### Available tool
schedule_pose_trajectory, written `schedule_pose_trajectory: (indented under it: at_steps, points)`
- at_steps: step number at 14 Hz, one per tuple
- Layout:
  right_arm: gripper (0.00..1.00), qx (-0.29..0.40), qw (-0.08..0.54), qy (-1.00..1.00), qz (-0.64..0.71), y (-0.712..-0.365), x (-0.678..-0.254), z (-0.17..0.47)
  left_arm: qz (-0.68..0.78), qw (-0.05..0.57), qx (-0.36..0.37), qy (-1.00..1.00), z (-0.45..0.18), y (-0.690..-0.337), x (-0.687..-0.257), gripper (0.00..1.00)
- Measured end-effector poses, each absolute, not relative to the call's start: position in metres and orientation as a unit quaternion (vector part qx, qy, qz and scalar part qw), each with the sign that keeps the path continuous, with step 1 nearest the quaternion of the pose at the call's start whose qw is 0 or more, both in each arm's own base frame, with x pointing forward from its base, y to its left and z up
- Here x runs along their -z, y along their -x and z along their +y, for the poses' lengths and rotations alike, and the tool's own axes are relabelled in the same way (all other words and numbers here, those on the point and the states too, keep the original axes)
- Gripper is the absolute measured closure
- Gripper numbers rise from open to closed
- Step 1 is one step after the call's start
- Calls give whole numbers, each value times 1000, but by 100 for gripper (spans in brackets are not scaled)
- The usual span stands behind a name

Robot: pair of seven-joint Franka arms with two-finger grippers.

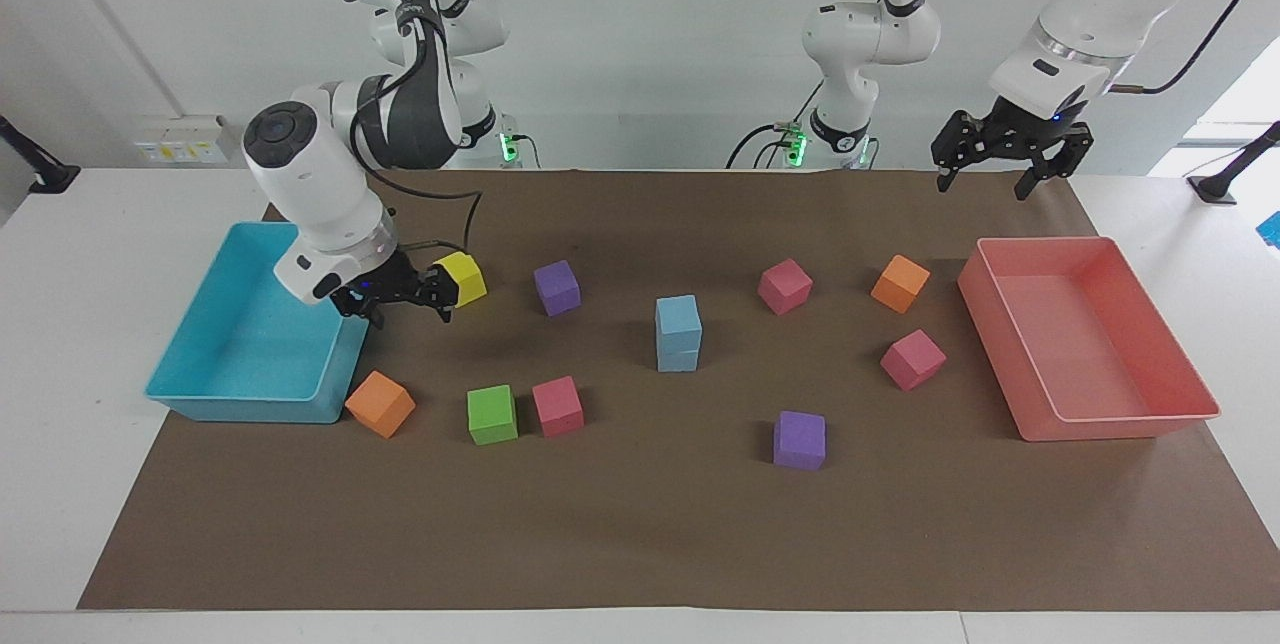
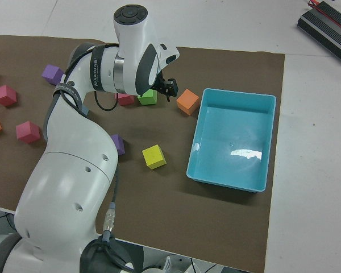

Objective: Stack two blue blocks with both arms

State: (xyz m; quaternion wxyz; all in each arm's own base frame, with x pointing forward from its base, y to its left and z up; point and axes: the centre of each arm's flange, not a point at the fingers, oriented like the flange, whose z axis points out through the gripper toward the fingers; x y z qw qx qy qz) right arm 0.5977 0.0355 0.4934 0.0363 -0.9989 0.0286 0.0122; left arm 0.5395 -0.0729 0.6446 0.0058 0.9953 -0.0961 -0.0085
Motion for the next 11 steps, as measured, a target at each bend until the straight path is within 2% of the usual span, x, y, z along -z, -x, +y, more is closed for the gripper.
schedule_pose_trajectory:
  at_steps: [5, 11]
  points:
    - [0, -6, 11, 1000, 21, -566, -565, 21, -98, 6, 10, -995, -75, -539, -644, 0]
    - [0, -13, -1, 1000, 25, -543, -594, 6, -96, 6, 14, -995, -73, -539, -643, 0]
